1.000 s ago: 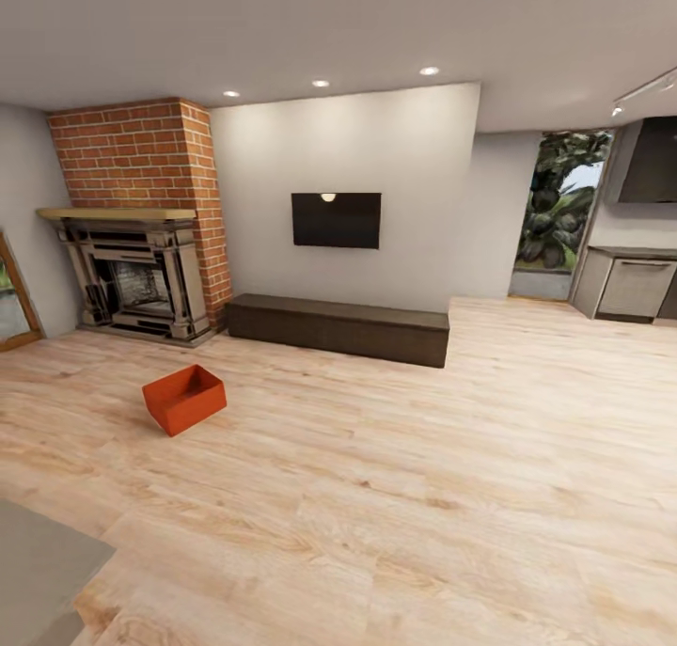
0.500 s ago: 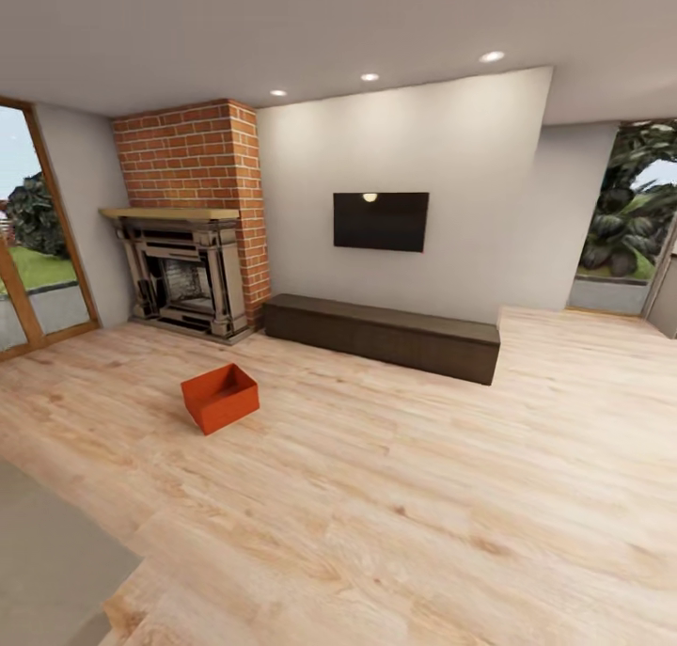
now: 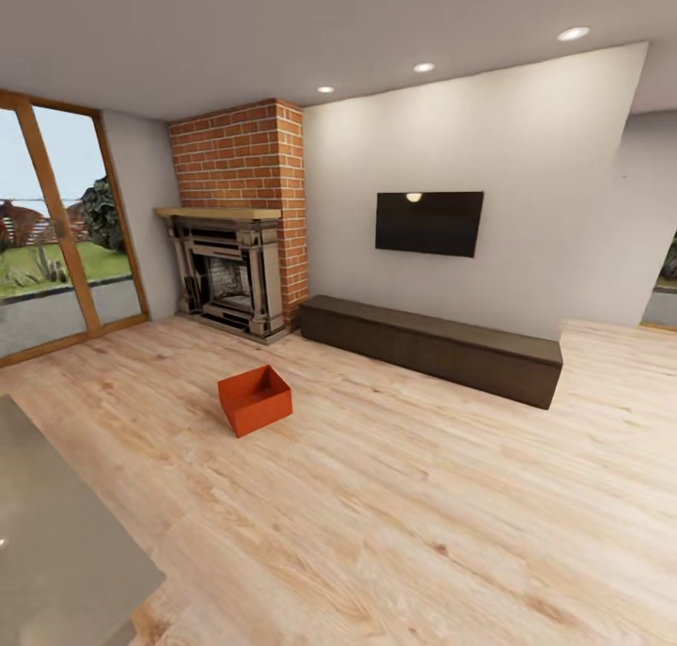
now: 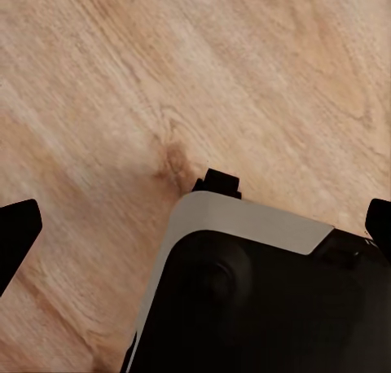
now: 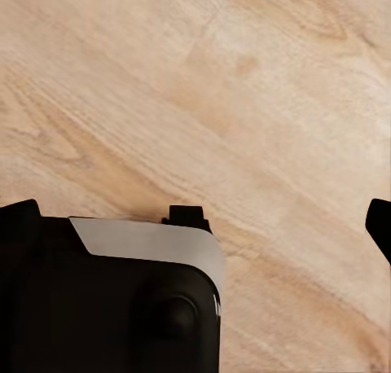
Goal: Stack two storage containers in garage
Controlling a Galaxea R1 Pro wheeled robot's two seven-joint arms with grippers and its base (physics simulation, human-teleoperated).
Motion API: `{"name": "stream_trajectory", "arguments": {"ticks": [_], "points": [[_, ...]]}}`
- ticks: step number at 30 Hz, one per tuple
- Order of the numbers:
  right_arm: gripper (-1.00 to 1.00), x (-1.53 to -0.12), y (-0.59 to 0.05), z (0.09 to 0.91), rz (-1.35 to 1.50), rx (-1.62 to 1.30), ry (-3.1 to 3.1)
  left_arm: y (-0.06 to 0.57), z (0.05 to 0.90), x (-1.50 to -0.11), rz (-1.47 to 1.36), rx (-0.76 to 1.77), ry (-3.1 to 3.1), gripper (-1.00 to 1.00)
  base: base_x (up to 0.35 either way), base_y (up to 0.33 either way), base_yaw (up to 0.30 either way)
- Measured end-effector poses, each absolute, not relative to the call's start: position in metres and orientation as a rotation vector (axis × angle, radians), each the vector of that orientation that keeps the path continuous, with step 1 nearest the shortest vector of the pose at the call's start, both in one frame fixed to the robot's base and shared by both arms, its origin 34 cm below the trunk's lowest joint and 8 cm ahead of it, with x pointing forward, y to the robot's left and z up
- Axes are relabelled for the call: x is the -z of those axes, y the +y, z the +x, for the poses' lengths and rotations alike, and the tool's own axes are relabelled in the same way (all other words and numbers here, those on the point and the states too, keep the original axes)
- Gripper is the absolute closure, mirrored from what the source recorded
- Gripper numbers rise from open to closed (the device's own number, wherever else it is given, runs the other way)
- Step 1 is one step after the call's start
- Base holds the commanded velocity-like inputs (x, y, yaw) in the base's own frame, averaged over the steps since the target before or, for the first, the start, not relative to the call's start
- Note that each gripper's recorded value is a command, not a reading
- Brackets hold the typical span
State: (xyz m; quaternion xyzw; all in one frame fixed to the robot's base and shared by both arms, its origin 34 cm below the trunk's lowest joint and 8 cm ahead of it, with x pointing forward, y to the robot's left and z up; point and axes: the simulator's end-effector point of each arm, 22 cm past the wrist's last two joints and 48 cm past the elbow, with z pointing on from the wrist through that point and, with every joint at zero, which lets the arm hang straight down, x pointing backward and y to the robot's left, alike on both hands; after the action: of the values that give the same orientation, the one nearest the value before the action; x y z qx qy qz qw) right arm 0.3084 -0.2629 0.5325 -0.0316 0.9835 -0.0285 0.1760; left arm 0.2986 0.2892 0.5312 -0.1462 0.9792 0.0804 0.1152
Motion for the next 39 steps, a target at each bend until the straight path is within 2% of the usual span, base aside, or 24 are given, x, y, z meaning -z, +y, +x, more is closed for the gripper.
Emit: {"name": "stream_trajectory", "arguments": {"ticks": [8, 39], "points": [[-1.0, -0.5325, -0.263, 0.3084, -0.089, 0.081, 2.785, 0.2892, 0.298, -0.5311, -0.428, -0.236, 2.87, -1.0, 0.322, 0.0, 0.142], [-1.0, -0.5326, -0.2629, 0.3087, -0.091, 0.082, 2.783, 0.2891, 0.298, -0.5311, -0.428, -0.236, 2.871, -1.0, 0.322, -0.022, 0.003]]}}
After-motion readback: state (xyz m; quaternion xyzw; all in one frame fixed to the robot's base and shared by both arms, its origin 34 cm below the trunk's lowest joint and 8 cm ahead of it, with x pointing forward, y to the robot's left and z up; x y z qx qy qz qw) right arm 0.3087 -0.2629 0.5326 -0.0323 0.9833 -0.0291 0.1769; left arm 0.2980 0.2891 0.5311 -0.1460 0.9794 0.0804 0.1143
